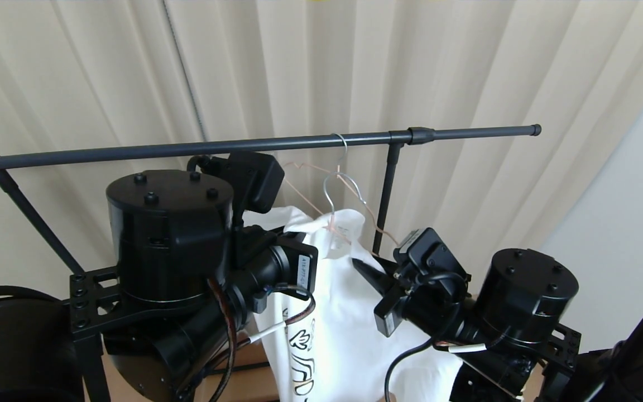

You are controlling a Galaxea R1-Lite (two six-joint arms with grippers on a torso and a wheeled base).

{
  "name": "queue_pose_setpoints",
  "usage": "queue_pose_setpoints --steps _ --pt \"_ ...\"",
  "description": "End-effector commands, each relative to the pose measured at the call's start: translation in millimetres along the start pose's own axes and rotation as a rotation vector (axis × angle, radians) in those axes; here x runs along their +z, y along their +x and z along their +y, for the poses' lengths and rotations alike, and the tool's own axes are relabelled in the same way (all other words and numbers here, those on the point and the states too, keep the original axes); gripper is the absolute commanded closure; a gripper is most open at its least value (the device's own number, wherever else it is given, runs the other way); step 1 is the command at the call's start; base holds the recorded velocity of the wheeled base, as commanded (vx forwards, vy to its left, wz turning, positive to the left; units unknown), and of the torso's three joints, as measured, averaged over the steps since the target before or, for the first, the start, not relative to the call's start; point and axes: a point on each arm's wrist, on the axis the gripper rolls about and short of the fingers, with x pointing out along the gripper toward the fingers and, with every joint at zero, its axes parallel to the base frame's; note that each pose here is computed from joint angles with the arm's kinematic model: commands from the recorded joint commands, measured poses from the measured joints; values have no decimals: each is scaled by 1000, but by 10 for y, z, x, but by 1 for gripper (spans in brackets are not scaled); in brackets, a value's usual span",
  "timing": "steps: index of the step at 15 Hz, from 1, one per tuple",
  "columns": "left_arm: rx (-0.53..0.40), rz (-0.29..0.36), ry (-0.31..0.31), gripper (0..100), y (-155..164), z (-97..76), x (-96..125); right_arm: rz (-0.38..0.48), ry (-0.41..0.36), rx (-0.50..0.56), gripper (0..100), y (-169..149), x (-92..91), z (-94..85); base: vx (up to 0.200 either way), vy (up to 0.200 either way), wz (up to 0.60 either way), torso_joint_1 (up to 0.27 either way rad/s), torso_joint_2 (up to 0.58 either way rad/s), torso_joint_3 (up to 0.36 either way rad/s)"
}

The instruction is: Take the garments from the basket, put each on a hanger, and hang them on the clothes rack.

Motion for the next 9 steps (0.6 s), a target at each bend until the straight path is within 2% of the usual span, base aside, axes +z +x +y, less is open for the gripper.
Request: queue_pose_setpoints --steps 1,9 --pt "4 17 8 100 6 9 -52 -16 1 2 100 -12 15 11 0 0 0 0 0 0" --pt "13 59 27 100 3 34 -185 -96 6 20 100 -94 97 78 0 0 0 0 0 0"
